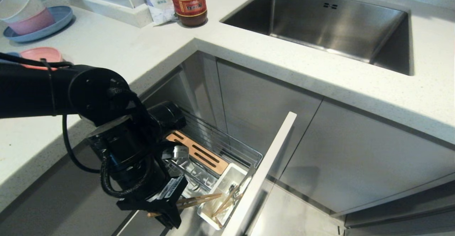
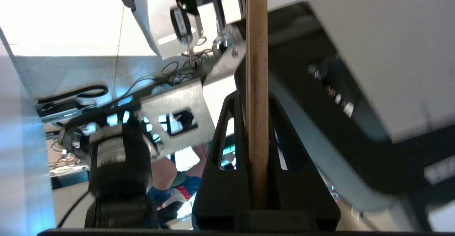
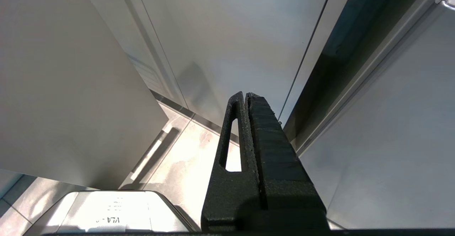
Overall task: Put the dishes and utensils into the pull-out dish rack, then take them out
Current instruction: Take the chopsticks out of the cupboard
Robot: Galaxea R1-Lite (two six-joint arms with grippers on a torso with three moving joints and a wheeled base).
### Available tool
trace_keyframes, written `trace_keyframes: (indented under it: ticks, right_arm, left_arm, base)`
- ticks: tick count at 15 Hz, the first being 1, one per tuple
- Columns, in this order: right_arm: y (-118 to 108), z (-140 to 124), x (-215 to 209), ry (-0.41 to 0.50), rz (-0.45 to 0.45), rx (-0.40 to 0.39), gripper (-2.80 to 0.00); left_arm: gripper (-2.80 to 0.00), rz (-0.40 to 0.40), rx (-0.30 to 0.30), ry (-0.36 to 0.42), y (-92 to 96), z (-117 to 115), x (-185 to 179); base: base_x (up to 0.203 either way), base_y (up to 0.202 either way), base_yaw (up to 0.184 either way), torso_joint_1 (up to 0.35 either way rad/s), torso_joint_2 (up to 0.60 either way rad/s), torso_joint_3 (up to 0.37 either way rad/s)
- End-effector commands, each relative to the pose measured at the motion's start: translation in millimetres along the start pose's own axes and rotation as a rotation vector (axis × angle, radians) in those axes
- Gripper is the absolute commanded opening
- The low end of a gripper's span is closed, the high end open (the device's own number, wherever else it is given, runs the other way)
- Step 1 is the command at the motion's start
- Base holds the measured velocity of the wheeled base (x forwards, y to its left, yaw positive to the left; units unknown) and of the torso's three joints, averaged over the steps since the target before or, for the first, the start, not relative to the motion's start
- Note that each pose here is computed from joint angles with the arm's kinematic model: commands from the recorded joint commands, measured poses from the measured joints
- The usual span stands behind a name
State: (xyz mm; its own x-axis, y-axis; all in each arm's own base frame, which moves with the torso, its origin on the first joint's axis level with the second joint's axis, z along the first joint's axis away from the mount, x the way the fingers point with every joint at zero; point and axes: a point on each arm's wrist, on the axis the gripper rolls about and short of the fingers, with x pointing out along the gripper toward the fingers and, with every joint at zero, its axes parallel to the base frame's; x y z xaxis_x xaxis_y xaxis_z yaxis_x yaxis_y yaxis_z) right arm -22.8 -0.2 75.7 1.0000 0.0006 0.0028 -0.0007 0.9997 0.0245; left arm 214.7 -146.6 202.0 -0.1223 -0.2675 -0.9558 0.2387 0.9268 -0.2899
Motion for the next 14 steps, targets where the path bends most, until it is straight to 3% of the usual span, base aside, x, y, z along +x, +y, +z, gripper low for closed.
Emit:
trace_keyframes:
  ticks: [1,6,10,14]
  right_arm:
    - [0.0,-0.5,-0.2,-0.003,-0.001,0.000,-2.80]
    - [0.0,-0.4,-0.2,-0.003,0.001,0.000,-2.80]
    - [0.0,-0.4,-0.2,-0.003,0.001,0.000,-2.80]
    - [0.0,-0.5,-0.2,-0.003,0.001,0.000,-2.80]
  left_arm:
    - [-2.80,-0.001,0.026,-0.025,-3.5,-19.9,-16.5]
    - [-2.80,0.017,0.082,-0.012,-10.7,-50.7,-36.6]
    - [-2.80,-0.021,0.133,-0.125,-10.7,-80.6,-63.9]
    - [-2.80,-0.028,0.185,-0.257,-4.9,-128.9,-102.7]
  base:
    - [0.000,0.000,0.000,0.000,0.00,0.000]
    - [0.000,0.000,0.000,0.000,0.00,0.000]
    - [0.000,0.000,0.000,0.000,0.00,0.000]
    - [0.000,0.000,0.000,0.000,0.00,0.000]
